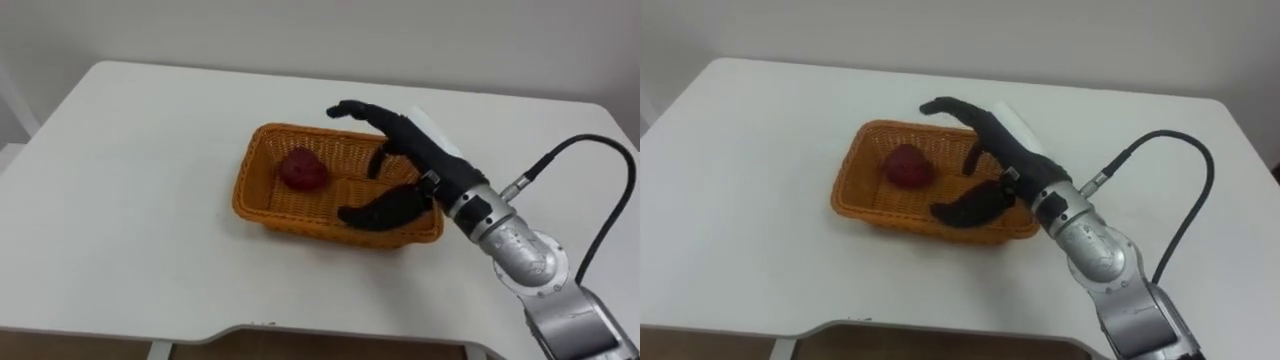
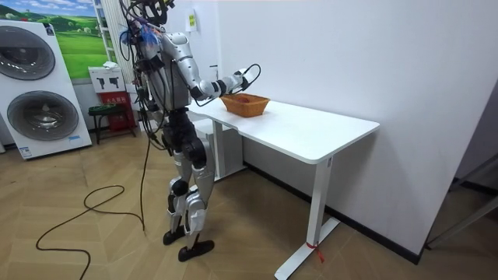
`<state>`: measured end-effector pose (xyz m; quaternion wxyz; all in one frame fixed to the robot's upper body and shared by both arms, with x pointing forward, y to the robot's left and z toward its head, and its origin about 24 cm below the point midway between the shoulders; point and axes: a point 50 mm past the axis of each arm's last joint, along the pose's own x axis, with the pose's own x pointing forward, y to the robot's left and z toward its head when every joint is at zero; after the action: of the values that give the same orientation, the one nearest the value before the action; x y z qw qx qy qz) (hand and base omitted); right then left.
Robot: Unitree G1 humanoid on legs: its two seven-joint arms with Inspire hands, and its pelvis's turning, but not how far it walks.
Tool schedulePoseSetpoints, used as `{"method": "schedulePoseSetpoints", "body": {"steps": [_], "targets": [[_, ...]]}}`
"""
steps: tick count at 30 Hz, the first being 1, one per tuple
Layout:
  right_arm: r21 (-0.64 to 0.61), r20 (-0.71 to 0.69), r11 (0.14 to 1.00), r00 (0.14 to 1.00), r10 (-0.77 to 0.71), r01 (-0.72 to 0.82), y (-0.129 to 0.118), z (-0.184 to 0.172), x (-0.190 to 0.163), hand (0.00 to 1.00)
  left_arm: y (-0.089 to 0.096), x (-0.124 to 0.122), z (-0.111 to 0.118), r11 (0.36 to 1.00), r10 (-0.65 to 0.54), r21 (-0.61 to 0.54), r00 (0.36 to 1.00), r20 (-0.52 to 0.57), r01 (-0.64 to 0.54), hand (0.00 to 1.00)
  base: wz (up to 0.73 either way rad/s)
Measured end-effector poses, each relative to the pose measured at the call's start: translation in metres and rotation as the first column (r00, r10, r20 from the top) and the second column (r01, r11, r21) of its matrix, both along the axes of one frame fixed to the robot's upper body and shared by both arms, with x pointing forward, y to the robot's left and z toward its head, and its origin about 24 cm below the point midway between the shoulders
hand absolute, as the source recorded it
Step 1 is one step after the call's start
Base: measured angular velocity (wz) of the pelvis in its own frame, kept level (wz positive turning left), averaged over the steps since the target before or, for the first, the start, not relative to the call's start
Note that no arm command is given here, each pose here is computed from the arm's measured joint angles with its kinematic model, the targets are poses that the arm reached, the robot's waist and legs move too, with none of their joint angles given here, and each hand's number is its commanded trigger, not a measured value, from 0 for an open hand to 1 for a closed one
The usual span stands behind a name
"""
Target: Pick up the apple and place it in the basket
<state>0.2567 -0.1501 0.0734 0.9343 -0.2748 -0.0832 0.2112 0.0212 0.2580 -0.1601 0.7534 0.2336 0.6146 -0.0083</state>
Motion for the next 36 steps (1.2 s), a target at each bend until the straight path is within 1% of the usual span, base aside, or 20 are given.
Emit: {"method": "schedulePoseSetpoints", "body": {"steps": [3,5,9,10,13,16,18,19,21,22,24,25,26,27,28,30,31,33,34,36], "targets": [[0.014,0.015,0.999,0.999,-0.051,0.051,-0.011,0.003,0.001,0.0,0.0,-0.002,0.0,1.0,0.004,0.006,1.0,-0.004,-0.004,0.0,0.0],[0.035,0.051,0.992,0.991,-0.124,0.123,-0.025,0.01,0.004,0.0,0.001,-0.005,0.0,1.0,0.009,0.013,1.0,-0.007,-0.009,0.0,0.0],[0.159,0.125,0.953,0.953,-0.277,0.257,-0.05,0.025,0.005,0.0,0.001,-0.013,0.0,1.0,0.02,0.02,1.0,-0.021,-0.019,0.0,0.0],[0.168,0.136,0.947,0.945,-0.297,0.273,-0.053,0.026,0.005,0.0,0.002,-0.014,0.0,1.0,0.023,0.02,0.999,-0.025,-0.023,0.0,-0.05],[0.205,0.182,0.9,0.889,-0.421,0.385,-0.073,0.034,0.003,0.0,0.005,-0.021,0.001,0.998,0.053,0.03,0.998,-0.029,-0.052,0.0,-0.03],[0.263,0.235,0.825,0.797,-0.557,0.5,-0.096,0.044,-0.001,0.0,0.008,-0.031,0.002,0.995,0.089,0.053,0.995,-0.034,-0.087,0.0,0.0],[0.343,0.275,0.744,0.696,-0.663,0.573,-0.115,0.053,-0.007,0.0,0.01,-0.035,0.003,0.992,0.11,0.063,0.993,-0.029,-0.108,0.0,0.0],[0.362,0.283,0.723,0.669,-0.687,0.589,-0.119,0.054,-0.009,0.0,0.01,-0.036,0.003,0.991,0.114,0.067,0.993,-0.028,-0.112,0.0,0.0],[0.42,0.305,0.616,0.536,-0.788,0.667,-0.142,0.059,-0.022,0.0,0.011,-0.038,0.004,0.986,0.145,0.081,0.989,-0.015,-0.144,0.0,-0.03],[0.434,0.305,0.584,0.498,-0.812,0.686,-0.148,0.06,-0.027,0.0,0.012,-0.039,0.004,0.985,0.156,0.083,0.988,-0.013,-0.154,0.0,-0.05],[0.509,0.279,0.442,0.344,-0.897,0.739,-0.169,0.06,-0.042,0.0,0.015,-0.043,0.006,0.977,0.186,0.105,0.982,-0.006,-0.185,0.0,-0.07],[0.523,0.273,0.408,0.307,-0.912,0.748,-0.173,0.059,-0.045,0.0,0.016,-0.045,0.006,0.975,0.192,0.111,0.981,-0.005,-0.191,0.0,-0.14],[0.548,0.254,0.34,0.236,-0.938,0.764,-0.18,0.057,-0.051,0.0,0.016,-0.048,0.007,0.974,0.194,0.118,0.981,-0.007,-0.192,0.0,-0.14],[0.573,0.215,0.26,0.164,-0.963,0.777,-0.191,0.05,-0.058,0.0,0.017,-0.051,0.008,0.973,0.198,0.126,0.98,-0.005,-0.196,0.0,-0.11],[0.579,0.187,0.213,0.126,-0.974,0.787,-0.197,0.045,-0.063,0.0,0.017,-0.051,0.008,0.971,0.204,0.129,0.979,-0.002,-0.202,0.0,-0.06],[0.598,0.048,0.025,-0.005,-0.999,0.801,-0.216,0.025,-0.079,0.0,0.018,-0.052,0.008,0.967,0.219,0.136,0.976,0.002,-0.217,0.0,-0.05],[0.599,0.014,-0.019,-0.034,-0.999,0.8,-0.219,0.02,-0.084,0.0,0.018,-0.052,0.008,0.966,0.224,0.135,0.975,0.004,-0.222,0.0,-0.05],[0.589,-0.106,-0.178,-0.143,-0.984,0.789,-0.23,0.003,-0.1,0.0,0.019,-0.052,0.009,0.962,0.235,0.137,0.972,0.012,-0.235,0.0,-0.08],[0.582,-0.132,-0.214,-0.168,-0.977,0.784,-0.232,-0.001,-0.103,0.0,0.019,-0.051,0.009,0.961,0.238,0.138,0.971,0.013,-0.238,0.0,0.0],[0.518,-0.241,-0.356,-0.267,-0.933,0.777,-0.242,-0.025,-0.118,0.0,0.022,-0.048,0.011,0.957,0.249,0.147,0.968,0.026,-0.25,0.0,0.0]]}}
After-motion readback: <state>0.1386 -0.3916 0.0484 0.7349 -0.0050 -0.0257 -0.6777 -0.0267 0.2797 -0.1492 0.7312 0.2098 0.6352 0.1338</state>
